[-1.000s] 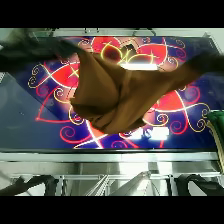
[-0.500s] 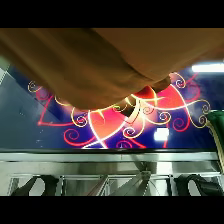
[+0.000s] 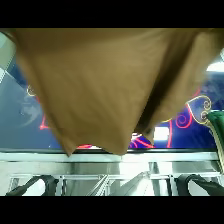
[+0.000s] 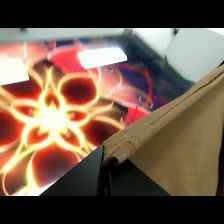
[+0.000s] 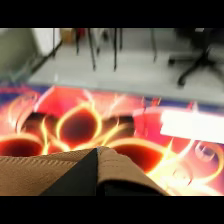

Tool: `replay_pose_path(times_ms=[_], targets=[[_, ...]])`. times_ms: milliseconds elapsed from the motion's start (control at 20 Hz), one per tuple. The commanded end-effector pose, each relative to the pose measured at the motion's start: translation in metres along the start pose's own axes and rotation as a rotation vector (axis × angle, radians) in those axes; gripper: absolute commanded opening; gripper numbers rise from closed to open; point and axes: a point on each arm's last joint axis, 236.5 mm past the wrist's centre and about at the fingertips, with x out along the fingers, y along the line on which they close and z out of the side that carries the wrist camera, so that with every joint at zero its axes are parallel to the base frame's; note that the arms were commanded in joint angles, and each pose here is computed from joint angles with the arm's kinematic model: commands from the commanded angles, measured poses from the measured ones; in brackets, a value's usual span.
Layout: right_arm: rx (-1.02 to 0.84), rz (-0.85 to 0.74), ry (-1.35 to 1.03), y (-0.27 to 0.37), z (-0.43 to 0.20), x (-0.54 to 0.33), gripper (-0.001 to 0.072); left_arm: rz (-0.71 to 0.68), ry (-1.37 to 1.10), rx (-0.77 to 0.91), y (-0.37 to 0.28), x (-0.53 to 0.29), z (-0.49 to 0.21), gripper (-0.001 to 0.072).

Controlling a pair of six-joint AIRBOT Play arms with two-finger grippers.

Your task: Fold the shirts.

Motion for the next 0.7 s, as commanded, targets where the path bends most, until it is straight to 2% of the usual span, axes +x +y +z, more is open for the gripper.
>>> replay_pose_path(times_ms=[0,100,150,200,250,300,350,400,450,500,550,600,650], targets=[[0.117,0.074,0.236,-0.018,-0.113,0.102,0.0018,0.095,0.144,-0.174,0.101,0.086,-0.079,0.0021],[0.113,0.075,0.274,-0.024,-0.147,0.131,0.0039,0.128,0.165,-0.267,0.146,0.114,-0.107,0.0021],[0.121,0.061,0.279,-0.030,-0.156,0.140,0.0251,0.137,0.185,-0.292,0.163,0.125,-0.120,0.0017],[0.129,0.053,0.285,-0.034,-0.161,0.143,0.0509,0.141,0.200,-0.310,0.178,0.132,-0.129,0.0017],[0.147,0.050,0.293,-0.037,-0.163,0.142,0.0509,0.143,0.207,-0.324,0.190,0.135,-0.132,0.0022],[0.184,0.053,0.317,-0.041,-0.165,0.134,0.0470,0.135,0.218,-0.337,0.198,0.136,-0.134,0.0235],[0.213,0.066,0.366,-0.042,-0.170,0.120,0.0427,0.125,0.229,-0.383,0.204,0.132,-0.134,0.0567],[0.246,0.084,0.456,-0.042,-0.184,0.101,0.0427,0.114,0.244,-0.436,0.209,0.122,-0.134,0.0706],[0.280,0.111,0.579,-0.038,-0.205,0.079,0.0423,0.090,0.274,-0.481,0.210,0.110,-0.136,0.0708],[0.297,0.169,0.710,-0.027,-0.230,0.056,0.0329,0.049,0.318,-0.516,0.205,0.096,-0.142,0.0706],[0.331,0.236,0.835,-0.011,-0.255,0.033,0.0249,0.012,0.361,-0.543,0.198,0.083,-0.150,0.0641],[0.386,0.288,0.944,0.007,-0.281,0.012,0.0248,-0.020,0.399,-0.572,0.190,0.072,-0.161,0.0548],[0.428,0.330,1.024,0.026,-0.305,-0.006,0.0248,-0.039,0.424,-0.609,0.183,0.063,-0.172,0.0551]])
